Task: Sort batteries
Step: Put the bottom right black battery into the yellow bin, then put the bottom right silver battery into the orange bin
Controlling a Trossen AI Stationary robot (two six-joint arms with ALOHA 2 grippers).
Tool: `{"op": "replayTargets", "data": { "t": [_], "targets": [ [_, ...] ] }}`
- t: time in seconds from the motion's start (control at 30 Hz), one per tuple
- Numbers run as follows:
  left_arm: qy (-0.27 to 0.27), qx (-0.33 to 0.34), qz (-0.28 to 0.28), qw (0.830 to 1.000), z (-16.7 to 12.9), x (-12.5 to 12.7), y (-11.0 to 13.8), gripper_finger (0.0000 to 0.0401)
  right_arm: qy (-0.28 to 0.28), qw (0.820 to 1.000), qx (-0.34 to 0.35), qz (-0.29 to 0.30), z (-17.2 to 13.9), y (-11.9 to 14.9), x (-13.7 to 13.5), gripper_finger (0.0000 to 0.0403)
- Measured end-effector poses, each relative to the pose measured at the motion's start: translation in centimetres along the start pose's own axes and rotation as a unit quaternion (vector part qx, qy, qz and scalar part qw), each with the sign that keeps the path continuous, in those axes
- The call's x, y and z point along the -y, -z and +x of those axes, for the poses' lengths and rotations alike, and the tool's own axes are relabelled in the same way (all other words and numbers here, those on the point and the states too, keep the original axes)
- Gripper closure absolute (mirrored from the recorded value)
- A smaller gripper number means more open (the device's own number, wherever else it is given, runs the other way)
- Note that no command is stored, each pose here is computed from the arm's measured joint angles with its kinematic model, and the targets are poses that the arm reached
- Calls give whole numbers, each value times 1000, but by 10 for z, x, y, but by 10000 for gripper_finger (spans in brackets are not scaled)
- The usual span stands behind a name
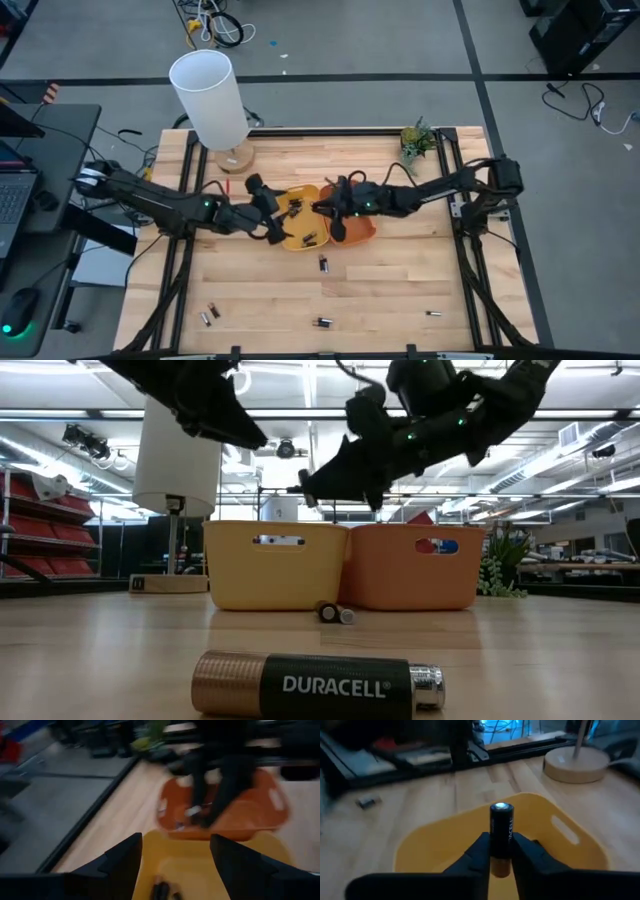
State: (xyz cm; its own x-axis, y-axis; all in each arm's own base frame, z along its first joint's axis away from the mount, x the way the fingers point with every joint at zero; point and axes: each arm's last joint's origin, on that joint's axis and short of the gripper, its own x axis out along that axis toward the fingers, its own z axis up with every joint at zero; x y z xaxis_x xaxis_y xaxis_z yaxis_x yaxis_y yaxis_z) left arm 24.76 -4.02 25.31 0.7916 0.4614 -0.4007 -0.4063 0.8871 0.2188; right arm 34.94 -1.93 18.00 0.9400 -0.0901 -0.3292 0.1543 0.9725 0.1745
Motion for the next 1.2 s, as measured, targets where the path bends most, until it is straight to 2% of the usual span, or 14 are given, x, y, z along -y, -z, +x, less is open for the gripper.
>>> {"op": "replayTargets", "data": {
  "t": [0.1, 0.2, 0.37, 0.47, 0.57, 0.7, 0.77, 0.9, 1.0, 1.13, 1.2],
  "targets": [
    [44, -12, 45, 998, 11, 10, 5, 148, -22, 999, -1, 34, 1, -2, 10, 293],
    [78, -7, 69, 995, 22, 20, 8, 148, -29, 999, 6, 37, -2, -7, 12, 255],
    [85, -7, 88, 993, 31, 28, 13, 148, -34, 999, 20, 26, -11, -18, 9, 206],
    [85, -7, 87, 993, 32, 28, 13, 148, -29, 999, 4, 33, -24, -27, 7, 188],
    [87, -12, 91, 992, 32, 29, 14, 148, -21, 997, -64, 34, -43, -26, 1, 182],
    [98, -21, 96, 990, 31, 29, 16, 148, -23, 984, -168, 54, -74, -18, -21, 185],
    [98, -23, 99, 990, 31, 29, 17, 148, -23, 981, -173, 80, -87, -18, -38, 190],
    [98, -26, 113, 988, 31, 29, 17, 148, -91, 977, -152, 121, -114, -26, -78, 199],
    [98, -27, 113, 988, 31, 29, 18, 148, -117, 965, -198, 129, -134, -16, -101, 205],
    [107, -41, 111, 987, 29, 32, 21, 148, -76, 946, -294, 108, -156, 15, -123, 212],
    [112, -48, 110, 987, 28, 33, 23, 148, -44, 929, -345, 126, -164, 31, -132, 215]
  ]
}}
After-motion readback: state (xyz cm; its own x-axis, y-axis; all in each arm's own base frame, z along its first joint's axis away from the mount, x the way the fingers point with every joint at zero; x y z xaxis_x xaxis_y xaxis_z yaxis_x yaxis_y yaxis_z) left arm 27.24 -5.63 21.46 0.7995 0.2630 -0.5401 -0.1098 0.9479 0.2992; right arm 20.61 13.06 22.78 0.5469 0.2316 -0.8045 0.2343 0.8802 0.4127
